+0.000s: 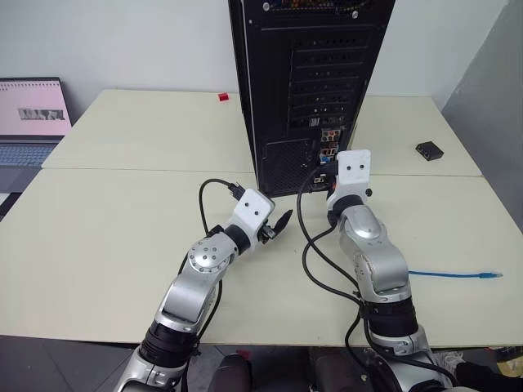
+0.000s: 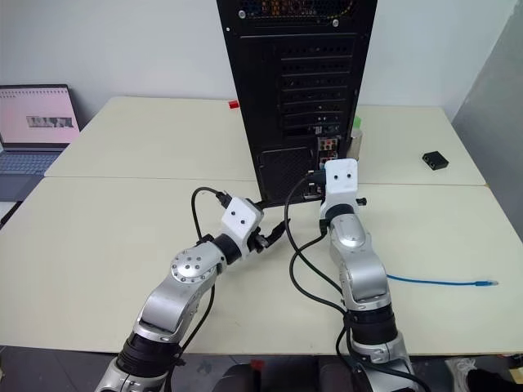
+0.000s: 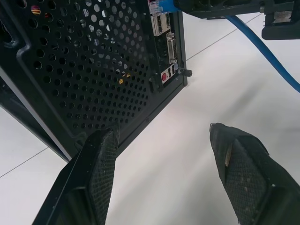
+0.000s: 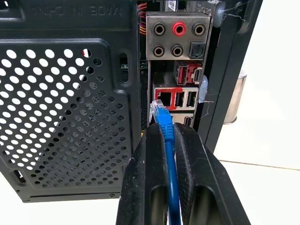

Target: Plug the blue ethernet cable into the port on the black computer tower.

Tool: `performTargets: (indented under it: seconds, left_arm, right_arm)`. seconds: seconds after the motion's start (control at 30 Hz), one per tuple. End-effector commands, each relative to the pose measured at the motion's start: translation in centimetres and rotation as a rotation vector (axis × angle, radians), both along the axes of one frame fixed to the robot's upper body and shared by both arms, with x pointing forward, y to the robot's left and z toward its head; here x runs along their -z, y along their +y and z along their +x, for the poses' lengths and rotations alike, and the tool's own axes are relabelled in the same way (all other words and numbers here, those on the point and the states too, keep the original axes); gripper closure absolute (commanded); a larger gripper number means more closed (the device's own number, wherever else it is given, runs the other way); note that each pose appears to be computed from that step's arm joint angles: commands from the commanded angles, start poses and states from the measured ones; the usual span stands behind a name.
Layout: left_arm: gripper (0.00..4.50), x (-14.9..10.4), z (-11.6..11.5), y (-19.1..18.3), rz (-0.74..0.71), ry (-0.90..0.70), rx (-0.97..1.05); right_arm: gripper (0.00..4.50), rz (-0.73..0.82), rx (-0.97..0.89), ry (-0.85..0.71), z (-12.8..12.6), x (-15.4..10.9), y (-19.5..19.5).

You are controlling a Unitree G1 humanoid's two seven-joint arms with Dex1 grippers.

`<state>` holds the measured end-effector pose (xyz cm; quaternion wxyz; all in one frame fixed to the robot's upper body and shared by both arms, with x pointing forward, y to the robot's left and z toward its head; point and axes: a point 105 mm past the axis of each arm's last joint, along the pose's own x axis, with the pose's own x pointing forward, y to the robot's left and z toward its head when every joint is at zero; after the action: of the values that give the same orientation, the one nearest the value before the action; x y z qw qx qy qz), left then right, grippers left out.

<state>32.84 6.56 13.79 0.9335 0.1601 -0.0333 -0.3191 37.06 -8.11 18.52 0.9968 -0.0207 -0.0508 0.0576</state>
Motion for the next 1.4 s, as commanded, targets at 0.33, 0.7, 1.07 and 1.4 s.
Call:
performTargets:
  seconds: [0.33,0.7,1.07,1.4]
  left_arm:
    - [1.27,-0.8,-0.3,-0.2,-0.015,-0.035,0.009]
    - [1.27,-0.9,-0.3,-0.2,-0.015,-0.033,0.011]
    - [1.27,-0.8,-0.3,-0.2,-0.014,-0.034,0.007]
    - [1.27,-0.8,-0.4,-0.2,-0.015,-0.032,0.008]
  right_arm:
    - [4.50,0.024,0.003,-0.090,-0.7,-2.7,0.0]
    - [4.50,0.034,-0.023,-0.071,-1.3,-2.7,0.9]
    - [4.50,0.022,0.007,-0.058,-0.8,-2.0,0.4]
    - [4.50,0.013,0.031,-0.068,-0.6,-2.0,-0.1]
